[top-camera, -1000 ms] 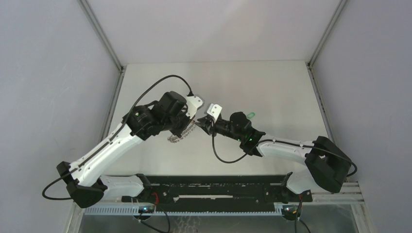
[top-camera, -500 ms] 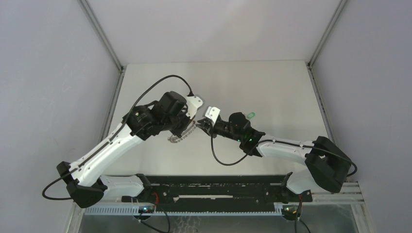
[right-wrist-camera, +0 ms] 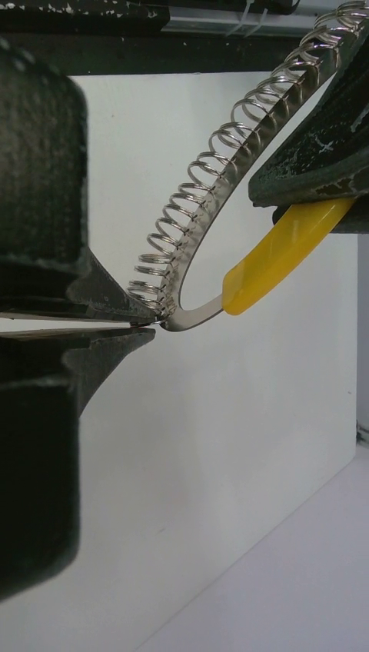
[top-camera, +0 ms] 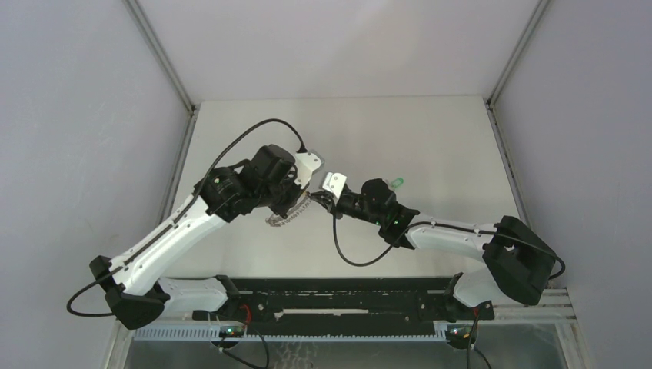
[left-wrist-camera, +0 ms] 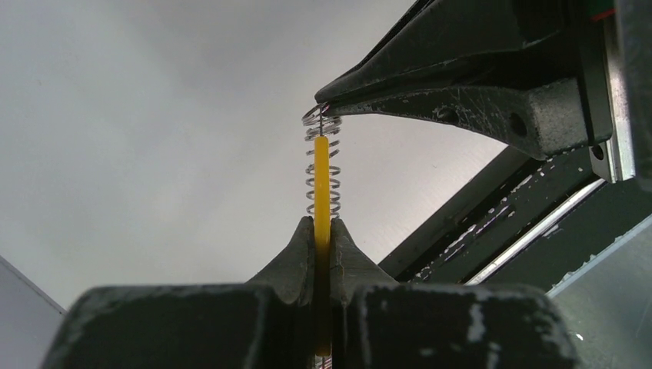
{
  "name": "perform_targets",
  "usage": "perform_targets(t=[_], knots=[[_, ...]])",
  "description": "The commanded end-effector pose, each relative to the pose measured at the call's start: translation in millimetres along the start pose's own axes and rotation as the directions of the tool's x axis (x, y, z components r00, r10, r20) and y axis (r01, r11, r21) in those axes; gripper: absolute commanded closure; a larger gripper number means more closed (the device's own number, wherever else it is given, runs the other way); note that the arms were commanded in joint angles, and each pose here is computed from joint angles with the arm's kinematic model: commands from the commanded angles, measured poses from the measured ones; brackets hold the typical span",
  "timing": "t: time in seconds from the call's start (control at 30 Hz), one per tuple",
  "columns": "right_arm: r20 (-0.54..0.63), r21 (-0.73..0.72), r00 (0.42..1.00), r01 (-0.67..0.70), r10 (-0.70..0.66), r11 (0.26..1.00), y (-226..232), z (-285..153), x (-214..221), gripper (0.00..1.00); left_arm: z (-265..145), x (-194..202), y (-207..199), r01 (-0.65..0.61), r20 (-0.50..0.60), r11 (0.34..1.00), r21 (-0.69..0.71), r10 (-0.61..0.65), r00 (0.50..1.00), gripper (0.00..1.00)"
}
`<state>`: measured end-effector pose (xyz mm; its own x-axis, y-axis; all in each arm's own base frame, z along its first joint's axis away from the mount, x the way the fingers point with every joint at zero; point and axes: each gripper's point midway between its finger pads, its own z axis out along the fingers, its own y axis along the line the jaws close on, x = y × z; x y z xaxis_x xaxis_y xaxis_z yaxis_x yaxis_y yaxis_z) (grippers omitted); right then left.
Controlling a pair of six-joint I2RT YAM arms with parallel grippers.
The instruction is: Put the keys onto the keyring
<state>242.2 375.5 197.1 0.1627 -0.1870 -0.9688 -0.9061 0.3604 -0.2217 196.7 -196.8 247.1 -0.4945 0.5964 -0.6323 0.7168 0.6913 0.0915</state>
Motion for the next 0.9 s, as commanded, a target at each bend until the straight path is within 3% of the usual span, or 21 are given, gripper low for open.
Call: perform_targets(t=[0.0,0.33,0.73,0.87], knots=[[0.086,-0.004,0.994,0.067,-0.066,0.998,-1.0,-2.4,-32.4,1.00,-15.1,-19.4,-1.4,-0.006,0.096,1.000,0.013,0.004,0.995,1.00],[0.137,-0.011,0.984,0.120,-0.117,0.993,3.2,-14.9,-42.4,1.00,-14.9,-16.5,-1.4,0.059,0.135,0.995,0.078,-0.069,0.988,1.00],[0.201,-0.036,0.956,0.226,-0.215,0.973,11.3,-27.1,-54.4,1.00,-15.5,-16.1,-13.8,0.113,0.186,0.959,0.260,-0.165,0.969,1.00],[0.270,-0.043,0.928,0.278,-0.256,0.960,17.4,-32.5,-63.6,1.00,-17.2,-15.0,-15.3,0.139,0.203,0.936,0.324,-0.213,0.956,1.00]])
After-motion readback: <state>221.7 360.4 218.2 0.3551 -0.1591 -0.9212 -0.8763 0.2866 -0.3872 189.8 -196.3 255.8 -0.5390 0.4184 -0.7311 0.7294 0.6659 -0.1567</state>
